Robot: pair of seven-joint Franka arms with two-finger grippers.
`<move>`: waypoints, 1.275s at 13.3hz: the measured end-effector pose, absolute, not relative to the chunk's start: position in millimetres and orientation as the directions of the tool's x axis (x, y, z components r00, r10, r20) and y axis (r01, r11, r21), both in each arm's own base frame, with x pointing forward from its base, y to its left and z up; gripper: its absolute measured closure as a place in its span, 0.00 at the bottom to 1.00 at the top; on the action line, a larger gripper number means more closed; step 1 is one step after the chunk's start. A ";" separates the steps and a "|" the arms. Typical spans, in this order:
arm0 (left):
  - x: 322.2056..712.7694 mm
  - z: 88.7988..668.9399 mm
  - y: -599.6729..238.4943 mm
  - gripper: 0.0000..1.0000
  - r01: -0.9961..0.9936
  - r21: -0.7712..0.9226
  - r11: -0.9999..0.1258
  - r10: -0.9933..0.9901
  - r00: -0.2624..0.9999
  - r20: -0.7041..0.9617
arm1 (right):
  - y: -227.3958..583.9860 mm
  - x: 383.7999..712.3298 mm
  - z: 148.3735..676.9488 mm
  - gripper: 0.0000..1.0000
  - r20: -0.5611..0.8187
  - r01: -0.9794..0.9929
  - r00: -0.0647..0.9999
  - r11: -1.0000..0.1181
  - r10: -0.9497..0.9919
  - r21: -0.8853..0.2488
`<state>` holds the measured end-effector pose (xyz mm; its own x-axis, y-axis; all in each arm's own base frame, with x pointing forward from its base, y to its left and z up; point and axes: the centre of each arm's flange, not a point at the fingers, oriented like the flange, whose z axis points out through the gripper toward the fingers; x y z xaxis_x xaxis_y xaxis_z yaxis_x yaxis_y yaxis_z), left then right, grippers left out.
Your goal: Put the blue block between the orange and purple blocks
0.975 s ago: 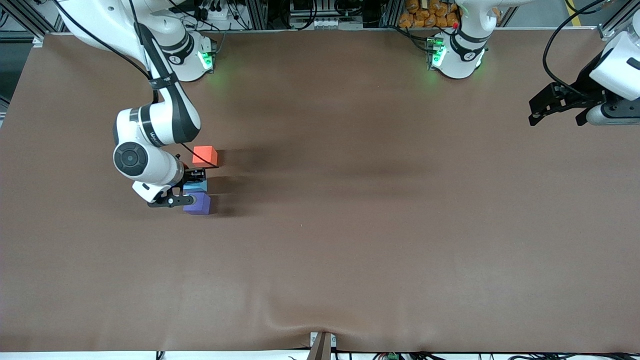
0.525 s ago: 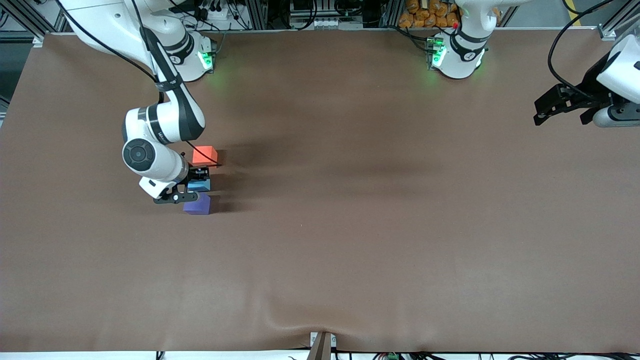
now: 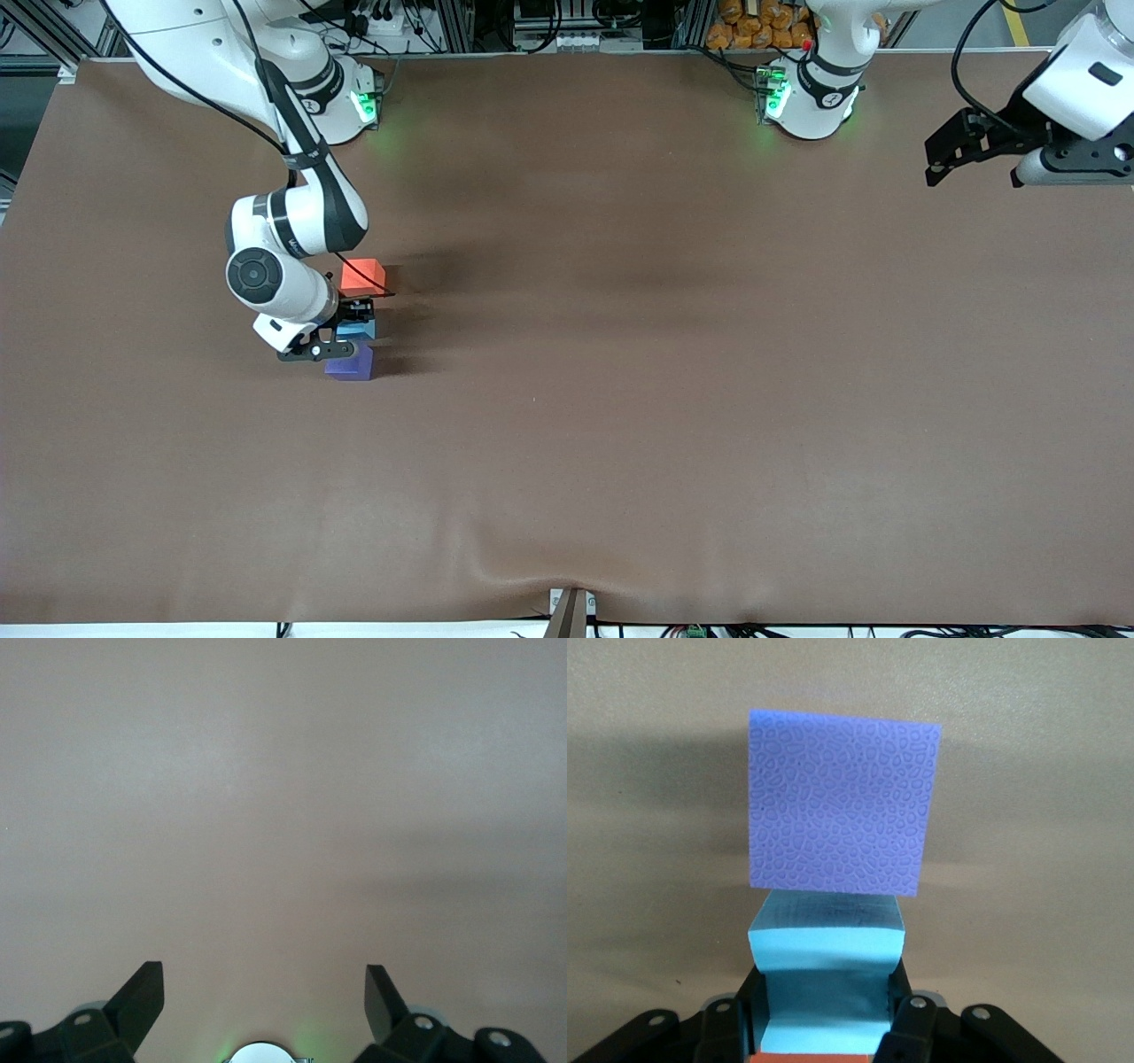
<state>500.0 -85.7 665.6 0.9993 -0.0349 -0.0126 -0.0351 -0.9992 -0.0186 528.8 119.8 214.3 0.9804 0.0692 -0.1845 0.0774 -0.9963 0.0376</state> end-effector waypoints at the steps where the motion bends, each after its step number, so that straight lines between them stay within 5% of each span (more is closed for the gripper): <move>1: 500.0 667.3 -84.7 0.00 -0.033 -0.018 -0.999 -0.033 0.999 -0.009 | 119.7 528.7 214.3 0.44 -0.185 0.071 0.981 -0.997 0.063 0.038; 3: 498.6 673.5 -83.4 0.00 -0.030 -0.018 -0.999 -0.030 1.000 0.002 | 119.6 528.9 214.5 0.41 -0.186 0.065 0.981 -0.997 0.057 0.037; 6: 495.5 682.5 -83.7 0.00 -0.030 -0.017 -0.999 -0.031 0.999 0.020 | 123.1 541.4 237.3 0.15 -0.255 0.059 0.966 -0.997 0.047 0.041; 8: 495.5 683.5 -83.4 0.00 -0.030 -0.017 -0.999 -0.030 0.999 0.022 | 128.8 572.8 301.2 0.00 -0.310 0.036 0.950 -0.999 0.029 0.019; 12: 496.6 683.3 -76.6 0.00 -0.020 -0.017 -1.000 -0.021 1.000 0.022 | 126.2 626.7 446.3 0.00 -0.192 0.020 0.981 -1.000 0.023 -0.019; 17: 498.3 687.4 -44.8 0.00 0.040 -0.017 -0.999 0.040 0.999 0.024 | 31.7 634.4 566.5 0.00 -0.168 -0.102 0.981 -0.994 -0.094 -0.038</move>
<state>498.3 -44.8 687.4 0.9989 0.0401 0.0240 0.0405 -0.9990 -0.0167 634.4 31.7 566.5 0.9813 -0.0941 -0.1678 -0.1019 -0.9941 -0.0385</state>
